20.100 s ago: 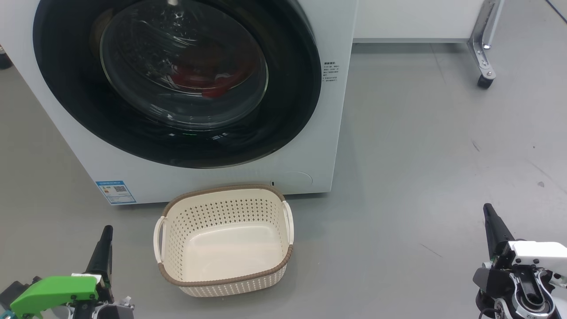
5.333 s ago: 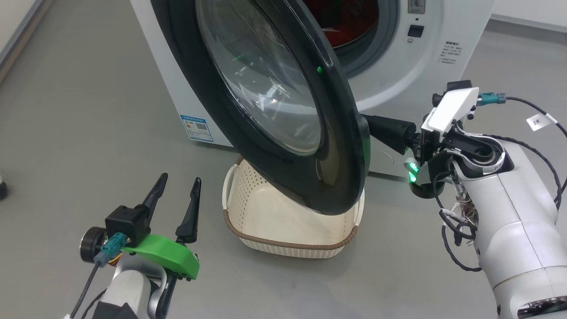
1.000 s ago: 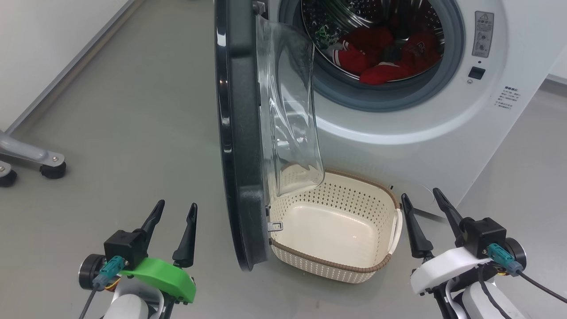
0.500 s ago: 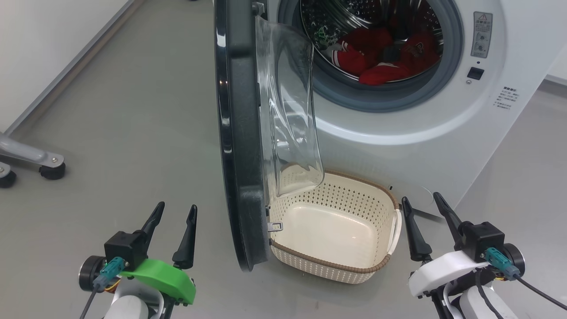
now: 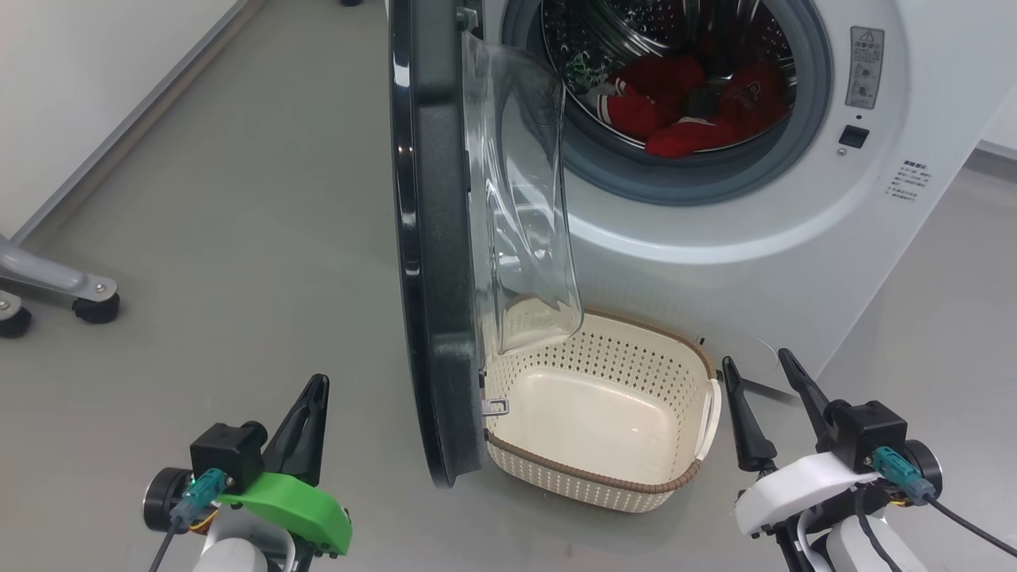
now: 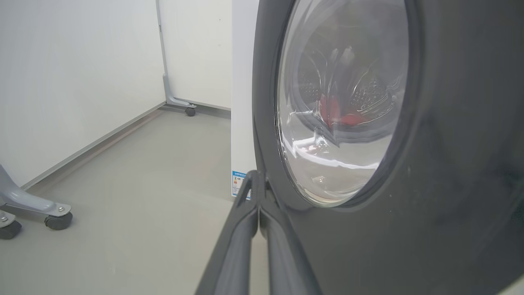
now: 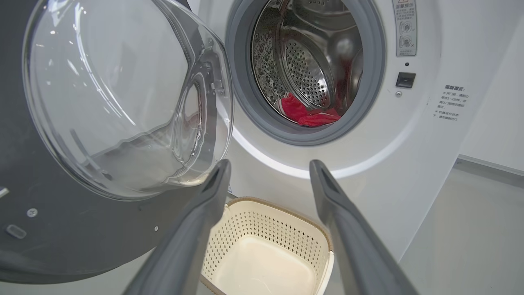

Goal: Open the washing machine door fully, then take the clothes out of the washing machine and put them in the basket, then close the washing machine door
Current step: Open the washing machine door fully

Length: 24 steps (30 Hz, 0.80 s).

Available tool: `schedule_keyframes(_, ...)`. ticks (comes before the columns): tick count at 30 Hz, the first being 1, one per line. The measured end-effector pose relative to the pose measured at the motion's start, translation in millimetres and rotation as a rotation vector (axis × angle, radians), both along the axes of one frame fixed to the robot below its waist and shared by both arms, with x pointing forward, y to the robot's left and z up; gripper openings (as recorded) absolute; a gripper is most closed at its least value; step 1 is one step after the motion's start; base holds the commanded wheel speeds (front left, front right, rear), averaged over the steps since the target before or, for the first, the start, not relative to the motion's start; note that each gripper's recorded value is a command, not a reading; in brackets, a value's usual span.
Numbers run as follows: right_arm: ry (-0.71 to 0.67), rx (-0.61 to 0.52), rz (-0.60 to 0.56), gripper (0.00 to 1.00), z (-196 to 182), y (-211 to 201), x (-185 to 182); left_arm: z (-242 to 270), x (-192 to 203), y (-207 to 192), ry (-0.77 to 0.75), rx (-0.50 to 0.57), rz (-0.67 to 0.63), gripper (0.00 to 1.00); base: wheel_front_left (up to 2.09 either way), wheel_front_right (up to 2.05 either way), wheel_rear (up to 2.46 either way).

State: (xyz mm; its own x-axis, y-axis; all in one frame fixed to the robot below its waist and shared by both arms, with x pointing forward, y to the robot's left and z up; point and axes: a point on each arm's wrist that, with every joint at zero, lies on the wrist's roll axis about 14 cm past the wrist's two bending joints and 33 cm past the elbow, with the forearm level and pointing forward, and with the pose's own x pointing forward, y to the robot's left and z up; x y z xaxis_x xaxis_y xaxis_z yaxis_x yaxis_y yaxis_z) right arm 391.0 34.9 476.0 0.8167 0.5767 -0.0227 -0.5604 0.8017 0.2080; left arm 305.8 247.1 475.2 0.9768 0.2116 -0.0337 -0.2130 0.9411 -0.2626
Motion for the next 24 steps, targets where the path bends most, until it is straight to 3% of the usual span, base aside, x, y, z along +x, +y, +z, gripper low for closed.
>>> schedule_keyframes(10, 0.000, -0.008, 0.008, 1.00, -2, 1, -3, 33, 0, 11, -0.095, 0.049, 0.029, 0.00, 0.00, 0.00, 0.00)
schedule_keyframes(17, -0.007, -0.005, 0.011, 1.00, 0, 2, -3, 106, 4, 18, -0.295, 0.169, 0.037, 0.00, 0.00, 0.00, 0.00)
schedule_keyframes(24, -0.008, -0.007, 0.020, 1.00, 0, 6, -2, 181, -1, -2, -0.514, 0.288, -0.008, 0.00, 0.00, 0.00, 0.00)
